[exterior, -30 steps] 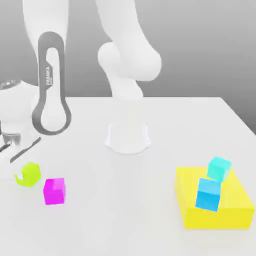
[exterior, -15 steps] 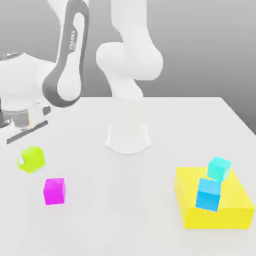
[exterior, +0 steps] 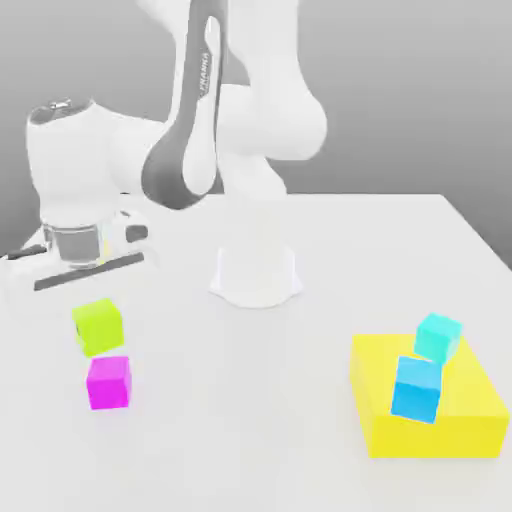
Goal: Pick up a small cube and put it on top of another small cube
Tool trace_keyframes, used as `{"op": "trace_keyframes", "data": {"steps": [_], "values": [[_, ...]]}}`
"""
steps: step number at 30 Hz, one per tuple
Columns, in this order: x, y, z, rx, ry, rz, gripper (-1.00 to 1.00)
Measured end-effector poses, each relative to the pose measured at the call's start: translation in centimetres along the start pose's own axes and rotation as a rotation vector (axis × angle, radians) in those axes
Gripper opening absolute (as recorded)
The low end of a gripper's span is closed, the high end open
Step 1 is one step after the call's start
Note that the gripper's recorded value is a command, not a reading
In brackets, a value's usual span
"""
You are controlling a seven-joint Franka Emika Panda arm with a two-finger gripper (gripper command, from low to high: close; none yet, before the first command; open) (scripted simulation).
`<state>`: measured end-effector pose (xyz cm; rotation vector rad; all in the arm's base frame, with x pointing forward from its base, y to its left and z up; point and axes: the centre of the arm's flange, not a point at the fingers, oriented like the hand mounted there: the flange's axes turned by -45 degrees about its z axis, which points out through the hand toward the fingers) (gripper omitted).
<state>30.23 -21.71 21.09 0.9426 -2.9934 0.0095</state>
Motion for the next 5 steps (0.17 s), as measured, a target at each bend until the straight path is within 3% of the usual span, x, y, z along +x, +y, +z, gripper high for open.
{"op": "trace_keyframes", "data": {"steps": [2,3,5], "values": [[-0.1,0.2,1.8,-0.002,-0.003,-0.002,-1.0],[-0.1,0.3,2.3,-0.002,-0.005,-0.003,1.0],[-0.1,0.3,2.3,-0.002,-0.005,-0.003,1.0]]}}
